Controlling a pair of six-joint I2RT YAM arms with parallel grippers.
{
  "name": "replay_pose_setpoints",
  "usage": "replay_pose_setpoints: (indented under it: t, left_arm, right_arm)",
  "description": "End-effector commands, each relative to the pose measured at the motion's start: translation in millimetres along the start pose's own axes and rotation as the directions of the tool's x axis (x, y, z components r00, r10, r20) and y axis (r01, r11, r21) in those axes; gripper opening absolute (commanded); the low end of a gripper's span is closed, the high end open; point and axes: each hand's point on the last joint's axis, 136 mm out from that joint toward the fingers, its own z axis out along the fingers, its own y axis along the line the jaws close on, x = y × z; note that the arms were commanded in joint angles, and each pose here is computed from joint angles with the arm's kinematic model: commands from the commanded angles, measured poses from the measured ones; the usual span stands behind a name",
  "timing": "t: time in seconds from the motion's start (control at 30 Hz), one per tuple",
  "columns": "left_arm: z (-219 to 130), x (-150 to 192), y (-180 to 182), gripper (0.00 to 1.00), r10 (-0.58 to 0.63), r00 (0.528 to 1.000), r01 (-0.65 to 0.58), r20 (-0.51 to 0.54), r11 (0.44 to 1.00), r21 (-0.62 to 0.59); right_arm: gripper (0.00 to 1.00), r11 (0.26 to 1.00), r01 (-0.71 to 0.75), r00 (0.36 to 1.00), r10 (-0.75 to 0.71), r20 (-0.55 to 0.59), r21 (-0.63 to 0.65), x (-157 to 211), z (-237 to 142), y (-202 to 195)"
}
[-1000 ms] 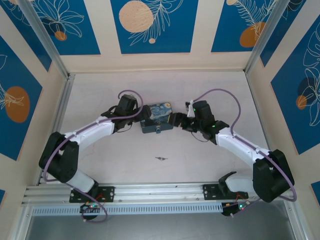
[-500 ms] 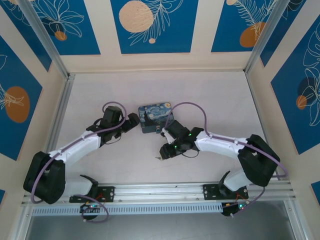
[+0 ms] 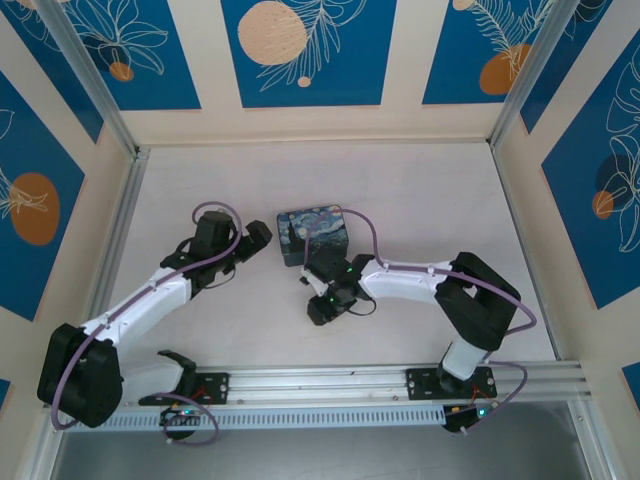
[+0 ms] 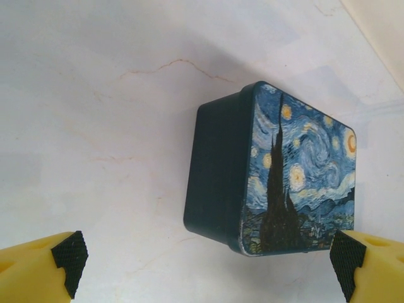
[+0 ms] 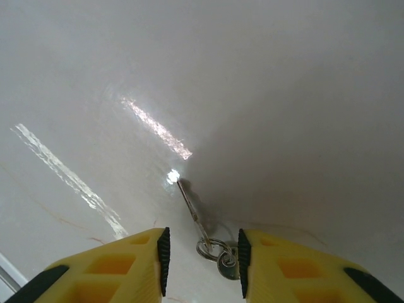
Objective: Unlock the padlock with the key
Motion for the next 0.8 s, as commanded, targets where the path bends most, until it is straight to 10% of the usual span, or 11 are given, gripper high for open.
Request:
replay_pose_setpoints:
  t: [0.0,0.77]
  left_arm:
    - [0,-1,-2,1.00,0.007,1.000,-0.007,-0.025,1.000,0.000]
    - [7,4,-1,1.00,0.000,0.999,0.000,-0.053,1.000,0.006]
  right_arm:
    - [0.36,0.999,0.040,0.999,-0.039,-0.022,0.021,2,2,1]
    - [0.37,0.993,0.080,0.996,-0.075,-0.057,0.086,13,9,0]
